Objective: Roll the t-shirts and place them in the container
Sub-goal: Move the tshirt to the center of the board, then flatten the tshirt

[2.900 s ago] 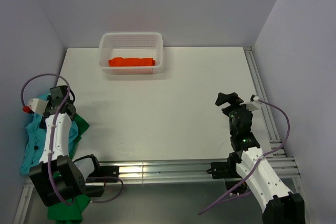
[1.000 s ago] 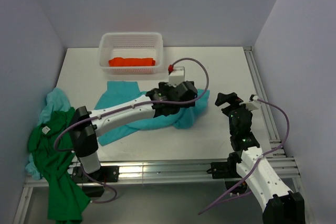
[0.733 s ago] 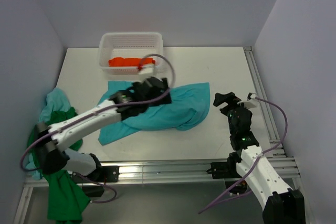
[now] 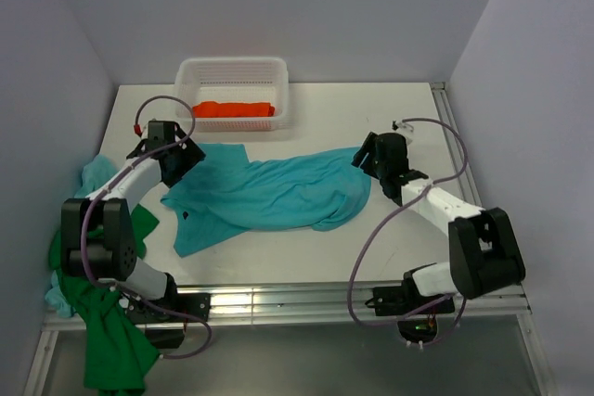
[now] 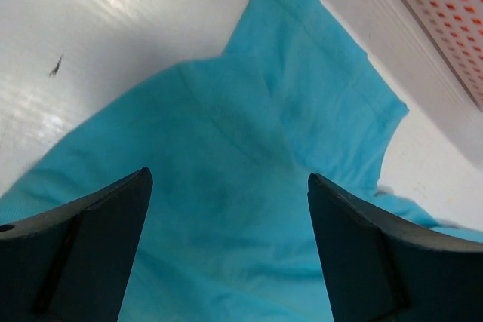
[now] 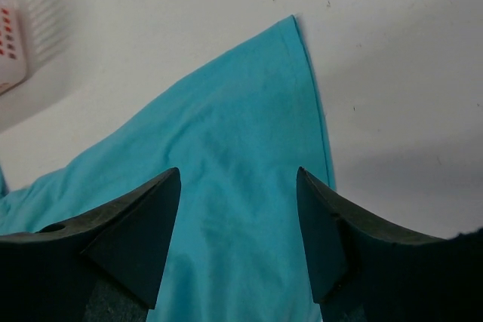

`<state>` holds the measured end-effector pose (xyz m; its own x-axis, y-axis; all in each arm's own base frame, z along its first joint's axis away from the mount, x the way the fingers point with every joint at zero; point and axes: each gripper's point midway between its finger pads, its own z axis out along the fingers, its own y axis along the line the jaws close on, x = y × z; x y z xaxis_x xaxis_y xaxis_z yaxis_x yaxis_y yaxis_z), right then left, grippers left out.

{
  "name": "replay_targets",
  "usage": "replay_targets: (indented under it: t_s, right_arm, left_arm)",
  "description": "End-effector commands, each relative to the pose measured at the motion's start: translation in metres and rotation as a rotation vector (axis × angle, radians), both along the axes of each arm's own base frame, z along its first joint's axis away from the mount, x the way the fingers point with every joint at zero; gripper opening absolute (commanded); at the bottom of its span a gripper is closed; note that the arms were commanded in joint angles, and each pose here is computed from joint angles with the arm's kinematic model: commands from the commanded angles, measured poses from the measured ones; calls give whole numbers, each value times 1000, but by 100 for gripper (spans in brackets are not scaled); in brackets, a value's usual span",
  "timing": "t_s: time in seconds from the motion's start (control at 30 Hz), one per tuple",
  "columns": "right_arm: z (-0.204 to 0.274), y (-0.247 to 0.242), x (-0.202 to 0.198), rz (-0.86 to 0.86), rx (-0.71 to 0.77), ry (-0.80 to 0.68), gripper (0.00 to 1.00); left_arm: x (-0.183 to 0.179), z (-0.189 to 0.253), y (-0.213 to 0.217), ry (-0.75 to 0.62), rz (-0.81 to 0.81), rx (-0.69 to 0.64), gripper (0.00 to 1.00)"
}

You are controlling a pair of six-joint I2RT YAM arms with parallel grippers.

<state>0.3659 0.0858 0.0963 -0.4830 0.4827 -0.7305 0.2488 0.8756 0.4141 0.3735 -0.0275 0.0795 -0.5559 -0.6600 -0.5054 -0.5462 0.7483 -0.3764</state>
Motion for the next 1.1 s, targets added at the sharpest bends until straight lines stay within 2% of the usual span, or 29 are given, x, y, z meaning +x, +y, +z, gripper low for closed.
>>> replay_targets:
  t_s: [0.0,0.13,0.27,0.33,0.4,0.47,0.57,0.6,0.63,0.7,0.73,0.9,0.97,1.07]
  right_arm:
    - [-11,-10,16,-40,-60,89,69]
    - [-27,-13,37,-63,-102,188,66]
    - [-15,-4,64,-36,-92,160,64]
    - [-13,-1,68,-25,-94,167,64]
    - [-6,1,77,-18,-90,150,63]
    - [0,5,81,-6,-82,128,63]
    - [5,4,83,-7,-80,102,63]
    - [5,4,83,-12,-78,99,63]
    - [8,4,85,-16,-72,82,63]
    - [8,3,81,-17,-65,72,64]
    - [6,3,80,-22,-60,67,64]
    - [24,2,75,-38,-30,3,64]
    - [31,0,72,-49,-25,-18,64]
    - [39,-2,68,-60,-13,-46,64]
  left_arm:
    - [36,15,1,-91,-36,5,89]
    - [47,3,7,-79,-26,21,89]
    - [56,5,5,-118,-63,-2,88]
    - [62,5,2,-121,-82,-7,84]
    - [69,17,-10,-167,-136,-45,78]
    - [68,33,-22,-208,-161,-48,78]
    - [61,69,-64,-278,-222,12,84]
    - [55,79,-102,-302,-307,12,86]
    - [64,98,-122,-341,-341,12,86]
    - [60,108,-176,-337,-477,-22,87]
    - [77,118,-196,-353,-518,-35,87]
    - [101,124,-290,-364,-767,-110,86]
    - [114,117,-328,-361,-866,-199,86]
    - [144,93,-355,-321,-903,-248,85]
